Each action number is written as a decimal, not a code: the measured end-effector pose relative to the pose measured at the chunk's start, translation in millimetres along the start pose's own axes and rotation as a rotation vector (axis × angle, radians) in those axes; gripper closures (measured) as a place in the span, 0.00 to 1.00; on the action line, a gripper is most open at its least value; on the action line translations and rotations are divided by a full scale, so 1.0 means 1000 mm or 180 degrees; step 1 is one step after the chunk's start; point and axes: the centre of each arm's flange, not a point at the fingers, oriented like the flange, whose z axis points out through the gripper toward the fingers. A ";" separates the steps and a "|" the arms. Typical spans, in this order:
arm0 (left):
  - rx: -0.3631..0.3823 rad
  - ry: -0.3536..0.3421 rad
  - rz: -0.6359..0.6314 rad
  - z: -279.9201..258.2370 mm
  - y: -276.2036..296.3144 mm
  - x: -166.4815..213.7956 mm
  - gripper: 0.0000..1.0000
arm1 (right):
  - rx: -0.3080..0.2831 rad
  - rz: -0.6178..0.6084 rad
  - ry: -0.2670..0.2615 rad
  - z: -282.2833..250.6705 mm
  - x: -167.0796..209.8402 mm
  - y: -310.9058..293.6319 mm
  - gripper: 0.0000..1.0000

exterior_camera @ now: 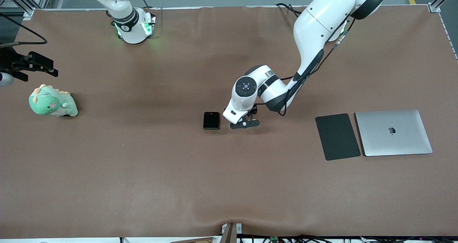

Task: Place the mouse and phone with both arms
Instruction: 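Grasp the white mouse with the left gripper while the right gripper reaches out, then carry the mouse to the pad with the left gripper while the right gripper advances, then lower the mouse onto the pad while the right gripper reaches the phone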

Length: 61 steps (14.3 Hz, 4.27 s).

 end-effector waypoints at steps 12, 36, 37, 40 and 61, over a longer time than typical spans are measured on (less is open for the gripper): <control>0.0031 0.0004 0.0017 0.006 0.004 -0.007 0.39 | 0.0035 -0.0199 0.0136 0.045 0.054 -0.032 0.00; 0.0403 0.0232 -0.0006 -0.192 -0.159 0.122 0.39 | -0.0185 -0.0933 -0.0081 0.192 0.136 -0.167 0.00; 0.0420 0.0189 0.0031 -0.196 -0.180 0.130 0.39 | -0.0210 -0.0968 -0.0034 0.192 0.137 -0.172 0.00; 0.0478 0.0072 0.0070 -0.194 -0.242 0.151 0.39 | -0.0251 -0.1061 0.0023 0.198 0.140 -0.194 0.00; 0.0115 0.0200 0.0028 -0.078 -0.421 0.164 0.39 | 0.0198 0.0322 -0.0119 0.354 0.137 -0.353 0.00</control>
